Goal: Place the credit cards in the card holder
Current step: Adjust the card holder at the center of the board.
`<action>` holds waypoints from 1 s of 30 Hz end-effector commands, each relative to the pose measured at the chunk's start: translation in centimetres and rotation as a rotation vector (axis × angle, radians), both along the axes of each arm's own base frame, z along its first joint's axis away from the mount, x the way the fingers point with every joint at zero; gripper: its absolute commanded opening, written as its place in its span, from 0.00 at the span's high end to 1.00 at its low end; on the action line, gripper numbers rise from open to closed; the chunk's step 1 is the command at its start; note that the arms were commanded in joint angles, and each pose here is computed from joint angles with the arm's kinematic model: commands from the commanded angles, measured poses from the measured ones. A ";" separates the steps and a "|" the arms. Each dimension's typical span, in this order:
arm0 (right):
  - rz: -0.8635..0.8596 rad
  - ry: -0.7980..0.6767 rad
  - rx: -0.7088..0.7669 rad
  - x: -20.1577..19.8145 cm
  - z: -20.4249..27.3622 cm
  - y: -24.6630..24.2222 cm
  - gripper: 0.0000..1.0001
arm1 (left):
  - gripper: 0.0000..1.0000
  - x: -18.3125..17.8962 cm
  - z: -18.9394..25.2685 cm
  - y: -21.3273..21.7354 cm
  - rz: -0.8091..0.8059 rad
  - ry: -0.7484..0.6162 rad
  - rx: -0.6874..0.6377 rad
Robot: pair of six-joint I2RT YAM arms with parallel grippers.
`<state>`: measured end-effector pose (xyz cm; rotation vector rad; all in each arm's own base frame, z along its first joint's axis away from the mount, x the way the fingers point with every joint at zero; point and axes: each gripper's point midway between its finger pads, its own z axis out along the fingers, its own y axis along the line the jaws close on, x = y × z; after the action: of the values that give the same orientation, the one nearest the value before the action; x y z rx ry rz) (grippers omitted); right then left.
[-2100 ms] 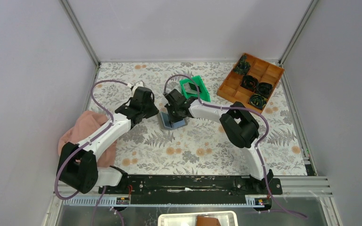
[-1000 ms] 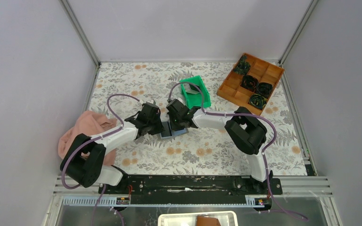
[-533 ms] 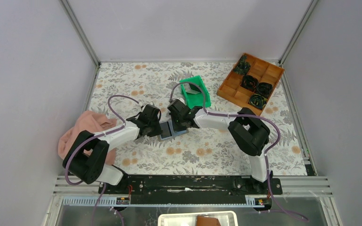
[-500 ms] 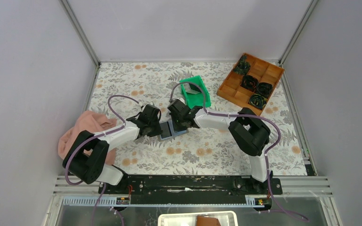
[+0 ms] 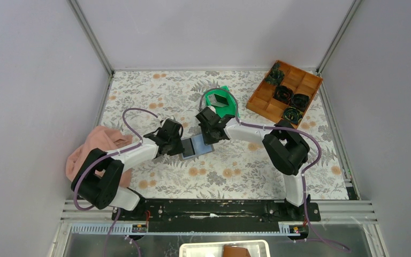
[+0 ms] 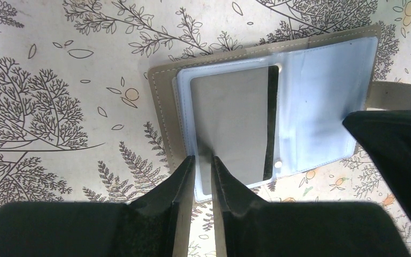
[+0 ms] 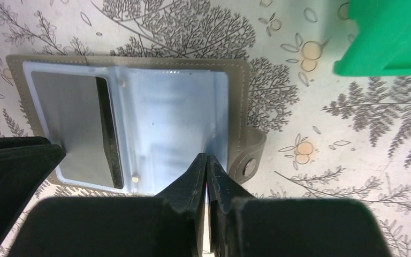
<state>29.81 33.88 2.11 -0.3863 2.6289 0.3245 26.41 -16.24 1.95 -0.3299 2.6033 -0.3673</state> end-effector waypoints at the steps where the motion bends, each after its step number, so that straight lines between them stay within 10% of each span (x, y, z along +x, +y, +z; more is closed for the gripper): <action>1: 0.013 -0.086 0.024 2.2 4.3 0.4 0.90 | 0.76 0.6 0.5 0.0 0.007 -0.043 0.005; 30: -0.032 -0.266 0.095 13.0 14.9 0.2 0.66 | 0.74 3.1 5.0 -2.4 -0.094 -0.191 0.017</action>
<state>40.00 36.05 16.52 -0.3621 2.3525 0.4205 28.27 -18.04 5.20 -0.1860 2.5020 -0.3773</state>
